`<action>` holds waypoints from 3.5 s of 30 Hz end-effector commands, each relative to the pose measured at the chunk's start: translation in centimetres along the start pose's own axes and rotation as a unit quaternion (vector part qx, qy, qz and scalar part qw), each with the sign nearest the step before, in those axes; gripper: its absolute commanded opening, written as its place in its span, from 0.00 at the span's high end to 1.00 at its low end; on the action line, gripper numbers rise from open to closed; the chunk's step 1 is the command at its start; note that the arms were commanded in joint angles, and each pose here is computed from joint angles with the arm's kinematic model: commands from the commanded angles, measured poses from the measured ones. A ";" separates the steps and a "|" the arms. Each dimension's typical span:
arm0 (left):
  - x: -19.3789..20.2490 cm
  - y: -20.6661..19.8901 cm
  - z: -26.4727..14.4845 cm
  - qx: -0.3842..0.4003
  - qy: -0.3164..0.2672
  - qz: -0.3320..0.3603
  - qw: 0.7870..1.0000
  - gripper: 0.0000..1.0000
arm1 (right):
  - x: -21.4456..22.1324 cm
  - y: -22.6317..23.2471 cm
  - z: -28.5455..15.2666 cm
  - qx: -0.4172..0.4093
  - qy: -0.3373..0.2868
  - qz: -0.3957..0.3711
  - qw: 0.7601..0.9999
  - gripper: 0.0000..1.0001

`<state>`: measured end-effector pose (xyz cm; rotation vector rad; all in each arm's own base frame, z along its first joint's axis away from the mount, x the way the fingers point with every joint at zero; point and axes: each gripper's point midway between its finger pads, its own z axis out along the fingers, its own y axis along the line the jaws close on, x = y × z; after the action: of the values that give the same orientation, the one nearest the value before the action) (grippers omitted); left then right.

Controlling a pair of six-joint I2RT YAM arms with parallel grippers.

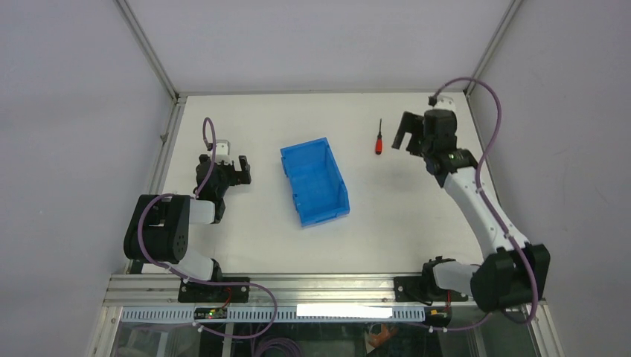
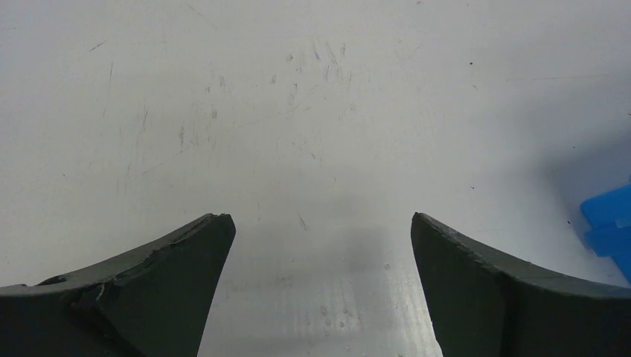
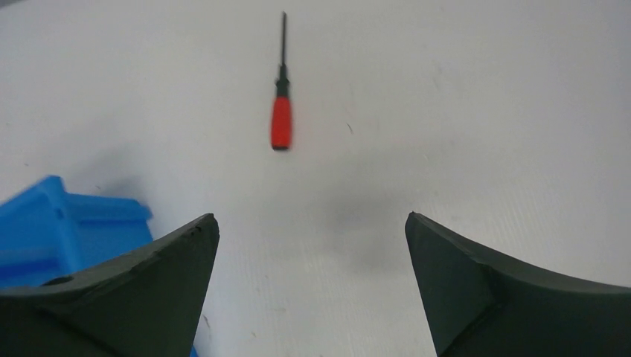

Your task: Put the screwdriver in the bin

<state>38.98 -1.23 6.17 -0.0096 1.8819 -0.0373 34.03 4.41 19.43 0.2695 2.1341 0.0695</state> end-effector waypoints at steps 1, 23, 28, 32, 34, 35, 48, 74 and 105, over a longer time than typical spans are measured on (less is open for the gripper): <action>-1.8 -0.4 -0.1 0.007 -0.028 -0.009 1.000 0.01 | -2.6 4.2 3.3 -0.058 0.064 -0.032 0.996 0.01; -1.7 -0.4 -0.1 0.007 -0.028 -0.009 1.000 0.01 | 5.5 5.7 21.5 0.049 0.272 -0.099 0.956 0.22; -1.7 -0.4 -0.1 0.007 -0.028 -0.009 1.000 0.01 | 6.3 6.0 22.1 0.041 0.280 -0.097 0.954 0.58; -1.8 -0.4 -0.1 0.007 -0.029 -0.009 1.000 0.01 | 4.4 6.4 21.1 0.038 0.270 -0.097 0.957 0.93; -1.7 -0.4 -0.1 0.007 -0.028 -0.009 1.000 0.01 | 2.4 6.6 19.8 0.035 0.252 -0.095 0.962 0.95; -1.7 -0.4 -0.1 0.007 -0.028 -0.009 1.000 0.01 | 1.3 6.6 19.0 0.036 0.242 -0.094 0.965 0.96; -1.7 -0.4 -0.1 0.007 -0.028 -0.009 1.000 0.01 | -5.6 12.3 4.6 -0.026 0.145 -0.157 0.976 0.93; -1.7 -0.4 -0.1 0.007 -0.028 -0.009 1.000 0.01 | 12.1 27.1 -2.1 -0.188 0.143 -0.262 0.936 0.91; -1.8 -0.4 -0.1 0.007 -0.028 -0.009 1.000 0.01 | 3.9 25.5 -4.0 -0.142 0.041 -0.260 0.954 0.27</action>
<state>38.98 -1.23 6.18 -0.0096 1.8815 -0.0373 31.54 33.31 14.81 -0.5526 2.3341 0.1070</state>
